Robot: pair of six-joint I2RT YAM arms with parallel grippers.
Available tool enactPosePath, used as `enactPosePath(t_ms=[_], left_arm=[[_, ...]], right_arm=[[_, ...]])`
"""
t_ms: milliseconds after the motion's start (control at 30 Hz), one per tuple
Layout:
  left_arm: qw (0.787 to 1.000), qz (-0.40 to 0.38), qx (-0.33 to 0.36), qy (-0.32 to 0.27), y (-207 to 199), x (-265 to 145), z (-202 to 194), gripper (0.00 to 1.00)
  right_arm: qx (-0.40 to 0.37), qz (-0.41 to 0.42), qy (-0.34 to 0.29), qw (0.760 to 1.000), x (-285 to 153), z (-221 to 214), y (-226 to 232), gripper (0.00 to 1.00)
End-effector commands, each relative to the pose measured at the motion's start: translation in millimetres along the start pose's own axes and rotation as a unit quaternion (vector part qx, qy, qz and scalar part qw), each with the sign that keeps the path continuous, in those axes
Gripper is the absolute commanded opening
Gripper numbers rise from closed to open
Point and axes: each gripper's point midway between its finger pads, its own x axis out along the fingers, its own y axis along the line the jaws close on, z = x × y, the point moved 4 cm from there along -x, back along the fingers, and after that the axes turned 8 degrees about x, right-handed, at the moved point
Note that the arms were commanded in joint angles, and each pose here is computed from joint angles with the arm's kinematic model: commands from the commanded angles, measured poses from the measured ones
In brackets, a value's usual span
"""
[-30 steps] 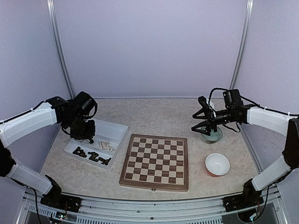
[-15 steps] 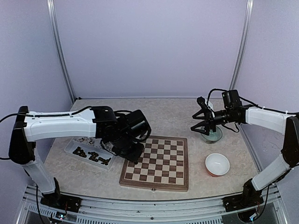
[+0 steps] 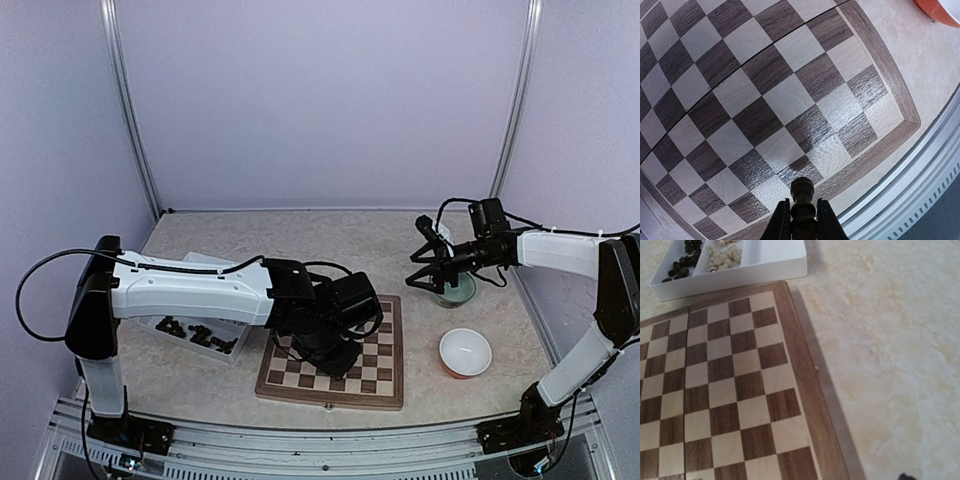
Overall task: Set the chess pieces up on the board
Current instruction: Place the queen at d8.
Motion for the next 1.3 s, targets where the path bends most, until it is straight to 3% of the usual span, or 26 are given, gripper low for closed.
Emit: enactPosePath(t_ms=[0, 633, 1033, 1267], left_arm=[[1.000, -0.006, 0.018, -0.001, -13.7, 8.2, 4.3, 0.04], [0.999, 0.029, 0.020, 0.025, -10.3, 22.2, -3.0, 0.06], [0.999, 0.022, 0.019, 0.030, -13.4, 24.7, -6.1, 0.25], [1.000, 0.027, 0.013, 0.002, -13.2, 6.9, 4.5, 0.39]], right_arm=[[-0.003, 0.000, 0.001, 1.000, -0.9, 2.2, 0.5, 0.83], [0.004, 0.015, 0.010, 1.000, 2.7, -1.8, 0.5, 0.83], [0.006, 0.019, 0.011, 1.000, 3.0, -2.0, 1.0, 0.83], [0.007, 0.021, 0.010, 1.000, 2.5, -1.0, 2.0, 0.83]])
